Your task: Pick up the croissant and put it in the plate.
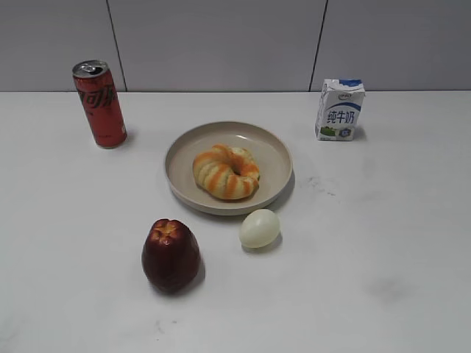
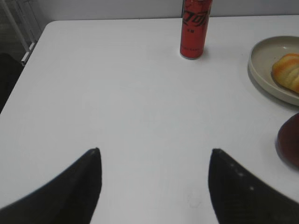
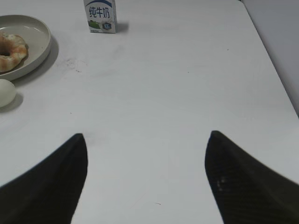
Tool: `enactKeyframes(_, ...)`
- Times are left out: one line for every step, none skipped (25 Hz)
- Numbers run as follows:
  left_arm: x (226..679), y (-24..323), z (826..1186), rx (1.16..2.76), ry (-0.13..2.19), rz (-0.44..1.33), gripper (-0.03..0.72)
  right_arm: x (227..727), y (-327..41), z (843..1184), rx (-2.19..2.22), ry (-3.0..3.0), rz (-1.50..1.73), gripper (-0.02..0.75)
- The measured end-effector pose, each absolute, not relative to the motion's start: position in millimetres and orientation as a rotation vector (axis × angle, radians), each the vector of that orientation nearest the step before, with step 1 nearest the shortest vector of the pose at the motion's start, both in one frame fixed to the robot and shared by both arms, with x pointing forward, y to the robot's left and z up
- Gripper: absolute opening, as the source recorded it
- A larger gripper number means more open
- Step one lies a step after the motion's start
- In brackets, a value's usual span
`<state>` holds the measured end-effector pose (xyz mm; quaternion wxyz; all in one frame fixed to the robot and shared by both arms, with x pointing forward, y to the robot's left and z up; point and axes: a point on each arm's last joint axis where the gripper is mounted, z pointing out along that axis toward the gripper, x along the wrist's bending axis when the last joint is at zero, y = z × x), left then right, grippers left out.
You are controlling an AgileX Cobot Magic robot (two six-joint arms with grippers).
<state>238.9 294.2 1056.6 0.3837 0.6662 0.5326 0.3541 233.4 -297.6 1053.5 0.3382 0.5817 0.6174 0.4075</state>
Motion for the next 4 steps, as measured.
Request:
enactKeyframes(236.0,294.4,1056.6,1.685,1.347,0.916,0.512,233.4,-297.6,1053.5,1.515,1.608,1.062,0.593)
enactKeyframes(234.2,294.5,1056.6,1.676,1.341,0.924,0.508,233.4,-297.6,1053.5,1.515,1.608,1.062,0.593)
enactKeyframes(233.4,294.5,1056.6,1.672,1.338,0.928,0.503,233.4,-297.6,1053.5,1.515,1.608,1.062,0.593)
enactKeyframes(233.1,294.6,1056.5,1.67,1.337,0.929,0.498,233.4,-297.6,1053.5,1.515,1.608,1.062,0.593)
